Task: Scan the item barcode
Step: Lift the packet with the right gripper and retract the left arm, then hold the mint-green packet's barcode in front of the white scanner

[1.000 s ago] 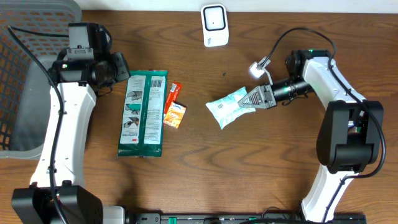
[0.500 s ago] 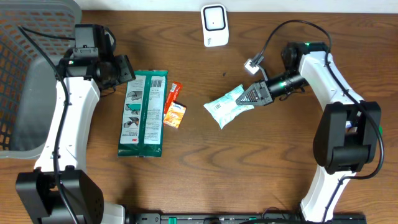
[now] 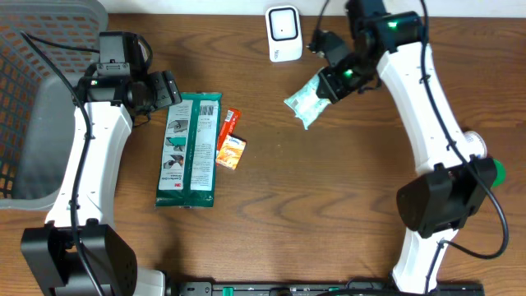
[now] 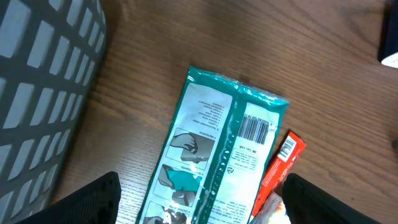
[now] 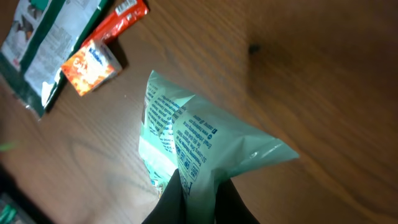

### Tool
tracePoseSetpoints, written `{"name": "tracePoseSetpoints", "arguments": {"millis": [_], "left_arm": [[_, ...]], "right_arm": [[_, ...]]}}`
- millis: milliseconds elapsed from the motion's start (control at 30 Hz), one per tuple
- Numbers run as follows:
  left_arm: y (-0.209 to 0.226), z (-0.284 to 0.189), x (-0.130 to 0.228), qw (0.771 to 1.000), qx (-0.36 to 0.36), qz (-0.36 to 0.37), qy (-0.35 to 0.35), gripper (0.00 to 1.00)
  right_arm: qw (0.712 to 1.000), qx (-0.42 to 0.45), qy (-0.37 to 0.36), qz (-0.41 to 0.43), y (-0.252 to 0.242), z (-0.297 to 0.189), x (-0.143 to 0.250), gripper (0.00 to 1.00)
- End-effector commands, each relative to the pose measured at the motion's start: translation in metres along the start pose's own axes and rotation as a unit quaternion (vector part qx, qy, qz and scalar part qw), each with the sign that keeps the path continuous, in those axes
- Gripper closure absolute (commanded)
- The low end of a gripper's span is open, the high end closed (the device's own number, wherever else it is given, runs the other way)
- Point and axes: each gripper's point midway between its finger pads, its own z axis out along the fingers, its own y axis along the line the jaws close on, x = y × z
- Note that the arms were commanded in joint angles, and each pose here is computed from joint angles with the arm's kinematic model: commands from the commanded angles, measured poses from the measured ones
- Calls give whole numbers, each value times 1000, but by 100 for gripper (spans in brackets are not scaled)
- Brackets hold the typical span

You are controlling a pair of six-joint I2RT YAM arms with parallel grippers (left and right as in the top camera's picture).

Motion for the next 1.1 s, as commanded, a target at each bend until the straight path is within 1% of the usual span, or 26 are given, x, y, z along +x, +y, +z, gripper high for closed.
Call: {"name": "tracePoseSetpoints", "arguments": {"millis": [0,67,100,167,200,300,400,467,533,567,633,700,767,900,1000,1033,1067], "left_arm": [[5,5,2,1000,-11,3,5,15],[5,5,2,1000,-11,3,5,16],[5,5,2,1000,-11,3,5,15],[5,5,2,1000,-11,3,5,15],[5,5,2,1000,-11,3,5,15],[5,5,2,1000,-11,3,5,15],[5,5,2,1000,-11,3,5,15],[5,5,2,1000,-11,3,5,15],[5,5,2,1000,-11,3,5,15],[5,5,2,1000,-11,3,5,15],[5,5,2,1000,-11,3,5,15],[5,5,2,1000,-11,3,5,15],[5,5,2,1000,-11,3,5,15],[5,5,2,1000,-11,3,5,15],[5,5,2,1000,-11,3,5,15],[5,5,2,1000,-11,3,5,15],[5,5,2,1000,-11,3,5,15]], "right_arm": [[998,51,-22,-13,10,-22,-11,99],[998,55,-30,-17,13,-21,-17,99],[997,75,-32,-2,9,-22,-18,99],[987,157,-29,35,-8,-31,-19,99],[981,191,-28,36,-12,-37,-19,99],[961,275,-39,8,-11,-58,-30,99],[938,341,-59,-31,4,-76,-45,99],[913,399,-70,-50,8,-89,-54,99],[874,473,-76,-74,11,-106,-63,99],[849,514,-77,-90,14,-117,-69,99],[815,563,-85,-112,23,-130,-81,99],[783,601,-107,-117,31,-141,-97,99],[762,623,-123,-125,38,-146,-114,99],[722,666,-124,-142,40,-145,-143,99],[694,693,-81,-178,35,-132,-158,97],[681,705,-61,-188,31,-122,-165,99],[673,713,-49,-193,27,-114,-170,99]]}}
